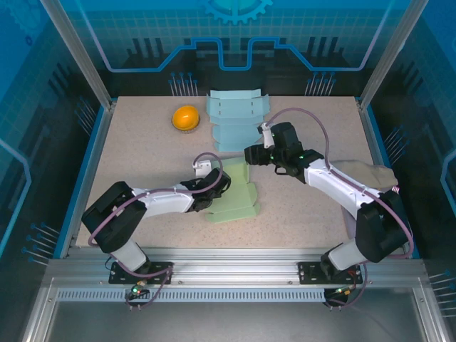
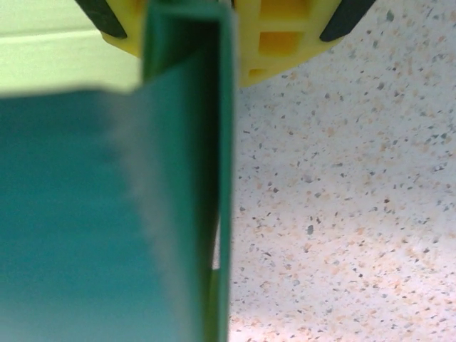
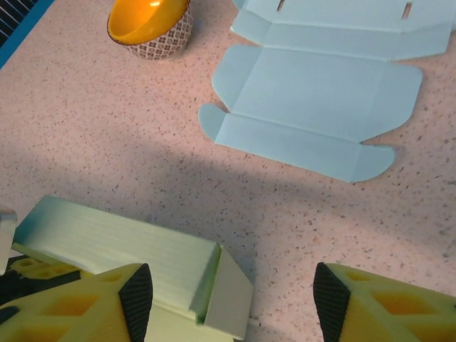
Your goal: Fold the paper box
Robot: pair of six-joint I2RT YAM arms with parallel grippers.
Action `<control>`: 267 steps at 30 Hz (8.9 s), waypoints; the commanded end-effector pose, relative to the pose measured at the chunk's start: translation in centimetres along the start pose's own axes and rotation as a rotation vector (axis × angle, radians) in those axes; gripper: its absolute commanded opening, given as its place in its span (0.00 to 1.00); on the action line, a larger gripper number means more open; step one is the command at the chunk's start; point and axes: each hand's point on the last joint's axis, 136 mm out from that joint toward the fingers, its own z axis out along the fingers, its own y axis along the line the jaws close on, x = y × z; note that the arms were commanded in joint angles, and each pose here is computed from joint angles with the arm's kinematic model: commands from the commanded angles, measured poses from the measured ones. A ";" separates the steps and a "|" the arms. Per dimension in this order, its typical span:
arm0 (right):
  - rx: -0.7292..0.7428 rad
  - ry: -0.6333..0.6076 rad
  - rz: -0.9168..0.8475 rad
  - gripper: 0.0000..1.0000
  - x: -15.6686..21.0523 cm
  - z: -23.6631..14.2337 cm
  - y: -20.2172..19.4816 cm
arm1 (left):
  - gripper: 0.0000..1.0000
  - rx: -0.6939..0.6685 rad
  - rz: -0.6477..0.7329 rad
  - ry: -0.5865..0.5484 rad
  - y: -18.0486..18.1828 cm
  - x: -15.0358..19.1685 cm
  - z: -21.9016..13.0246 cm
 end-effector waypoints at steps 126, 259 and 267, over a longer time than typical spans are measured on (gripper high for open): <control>0.192 0.166 0.087 0.31 7.5 1.9 -2.8 | 0.39 0.306 -0.211 0.166 -1.7 -8.5 -1.9; 0.270 -0.322 0.066 0.70 -0.9 -22.1 -5.9 | 0.00 -0.267 1.698 -0.208 -1.3 -10.6 -23.7; 0.284 -0.327 0.070 0.72 -0.2 -22.5 -6.4 | 0.00 -0.213 1.826 -0.058 -3.7 -7.9 -21.9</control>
